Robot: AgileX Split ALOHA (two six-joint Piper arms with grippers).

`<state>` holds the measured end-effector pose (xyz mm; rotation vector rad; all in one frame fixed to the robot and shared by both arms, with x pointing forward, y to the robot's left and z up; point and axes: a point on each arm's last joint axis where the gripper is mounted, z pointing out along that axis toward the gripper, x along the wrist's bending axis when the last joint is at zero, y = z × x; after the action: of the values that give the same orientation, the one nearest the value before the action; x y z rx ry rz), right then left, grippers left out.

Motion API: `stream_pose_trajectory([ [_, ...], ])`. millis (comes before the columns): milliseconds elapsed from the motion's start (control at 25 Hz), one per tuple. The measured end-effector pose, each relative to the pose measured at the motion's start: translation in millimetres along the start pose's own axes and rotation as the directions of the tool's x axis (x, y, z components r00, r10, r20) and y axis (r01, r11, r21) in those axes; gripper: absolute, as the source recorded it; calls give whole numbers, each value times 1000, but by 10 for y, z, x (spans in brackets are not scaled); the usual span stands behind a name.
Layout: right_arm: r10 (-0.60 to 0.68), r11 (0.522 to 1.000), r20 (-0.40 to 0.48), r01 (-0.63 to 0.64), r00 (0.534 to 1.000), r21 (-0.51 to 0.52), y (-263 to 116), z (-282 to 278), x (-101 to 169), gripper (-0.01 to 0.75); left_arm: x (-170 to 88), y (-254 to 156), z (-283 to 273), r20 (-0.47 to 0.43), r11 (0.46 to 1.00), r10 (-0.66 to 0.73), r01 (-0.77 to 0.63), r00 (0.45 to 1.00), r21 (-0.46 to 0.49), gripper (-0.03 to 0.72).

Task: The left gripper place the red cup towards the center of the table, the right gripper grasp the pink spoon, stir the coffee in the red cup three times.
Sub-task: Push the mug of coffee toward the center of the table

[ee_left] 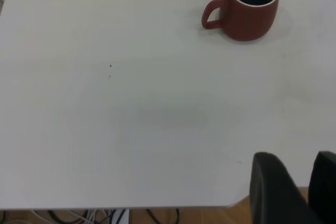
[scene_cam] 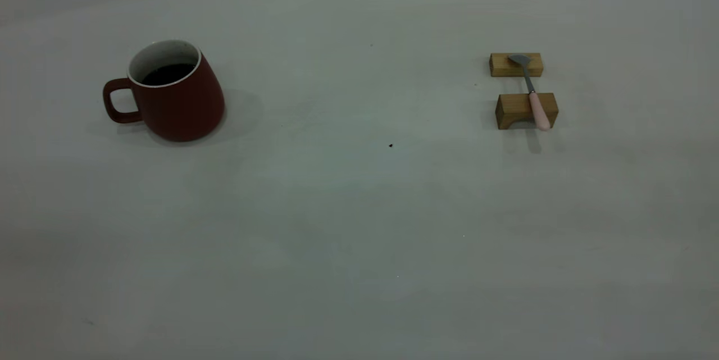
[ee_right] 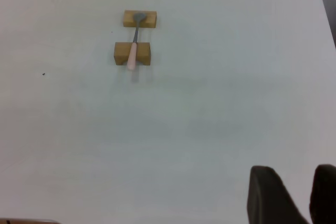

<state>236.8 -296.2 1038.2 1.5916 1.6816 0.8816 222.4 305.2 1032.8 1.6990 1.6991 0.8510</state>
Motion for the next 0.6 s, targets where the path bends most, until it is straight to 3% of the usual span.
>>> stream_pose_trajectory([
  [320, 0, 1000, 0, 0, 1000, 0, 0, 0, 0, 238, 4, 65, 8, -4, 1000, 3, -2, 1000, 29, 245],
  [600, 0, 1000, 0, 0, 1000, 0, 0, 0, 0, 238, 21, 713, 210, -14, 986, 44, -41, 999, 160, 245],
])
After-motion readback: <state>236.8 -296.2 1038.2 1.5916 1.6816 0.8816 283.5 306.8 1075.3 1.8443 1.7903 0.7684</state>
